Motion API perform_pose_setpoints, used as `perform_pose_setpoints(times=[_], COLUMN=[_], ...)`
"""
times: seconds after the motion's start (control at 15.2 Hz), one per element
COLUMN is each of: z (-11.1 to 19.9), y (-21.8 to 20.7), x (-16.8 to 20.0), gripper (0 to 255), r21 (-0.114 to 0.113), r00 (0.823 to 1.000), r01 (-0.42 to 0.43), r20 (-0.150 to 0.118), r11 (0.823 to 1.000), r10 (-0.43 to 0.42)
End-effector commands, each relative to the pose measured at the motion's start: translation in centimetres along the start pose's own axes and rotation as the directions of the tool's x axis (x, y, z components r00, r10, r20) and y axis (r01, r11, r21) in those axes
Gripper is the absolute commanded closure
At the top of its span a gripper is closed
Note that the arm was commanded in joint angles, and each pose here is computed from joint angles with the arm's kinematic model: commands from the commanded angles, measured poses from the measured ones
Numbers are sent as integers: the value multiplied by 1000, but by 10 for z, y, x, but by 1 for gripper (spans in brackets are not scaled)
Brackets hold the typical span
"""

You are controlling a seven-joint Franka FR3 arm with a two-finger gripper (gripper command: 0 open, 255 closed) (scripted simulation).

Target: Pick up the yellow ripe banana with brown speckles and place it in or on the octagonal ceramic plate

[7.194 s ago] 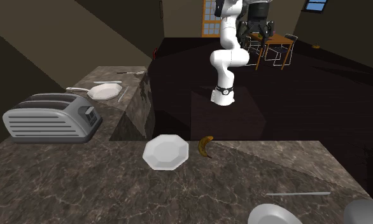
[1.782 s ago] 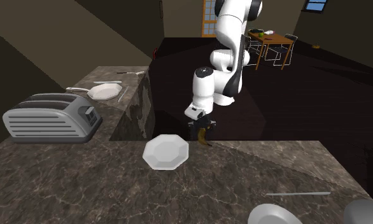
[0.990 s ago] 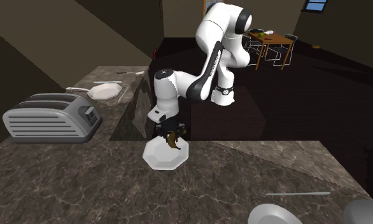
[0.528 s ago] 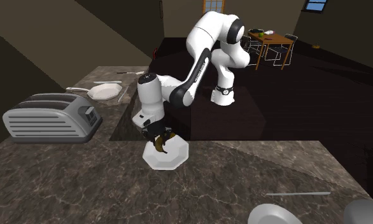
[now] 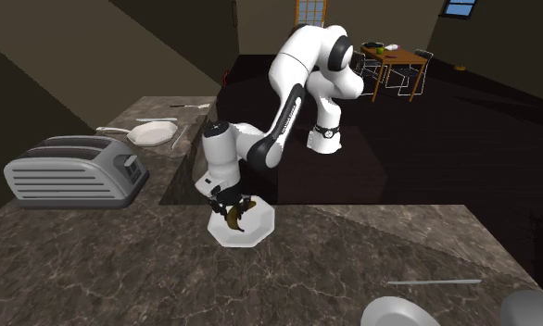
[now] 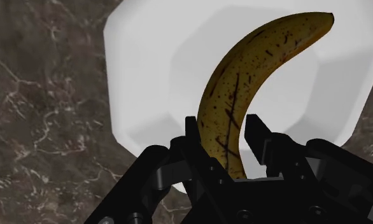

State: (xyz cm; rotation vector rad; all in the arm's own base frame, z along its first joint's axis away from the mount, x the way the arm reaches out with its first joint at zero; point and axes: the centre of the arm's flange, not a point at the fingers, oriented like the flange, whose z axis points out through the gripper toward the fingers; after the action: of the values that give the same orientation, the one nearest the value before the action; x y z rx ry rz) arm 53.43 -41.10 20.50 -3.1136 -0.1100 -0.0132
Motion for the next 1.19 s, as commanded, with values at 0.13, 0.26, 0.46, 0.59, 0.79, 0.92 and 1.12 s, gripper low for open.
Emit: perform_pose_setpoints(times=[0.13, 0.26, 0.46, 0.59, 0.79, 0.92, 1.12], z=[18, 18, 18, 18, 18, 18, -8], y=[1, 1, 1, 1, 1, 1, 1], x=[-1, -1, -1, -1, -1, -1, -1], gripper=[255, 255, 255, 255, 0, 0, 0], r21=[0, 0, 0, 0, 0, 0, 0], r00=[1000, 1000, 1000, 1000, 1000, 1000, 1000], r01=[0, 0, 0, 0, 0, 0, 0], r20=[0, 0, 0, 0, 0, 0, 0], r11=[1000, 1000, 1000, 1000, 1000, 1000, 1000], r10=[0, 0, 0, 0, 0, 0, 0])
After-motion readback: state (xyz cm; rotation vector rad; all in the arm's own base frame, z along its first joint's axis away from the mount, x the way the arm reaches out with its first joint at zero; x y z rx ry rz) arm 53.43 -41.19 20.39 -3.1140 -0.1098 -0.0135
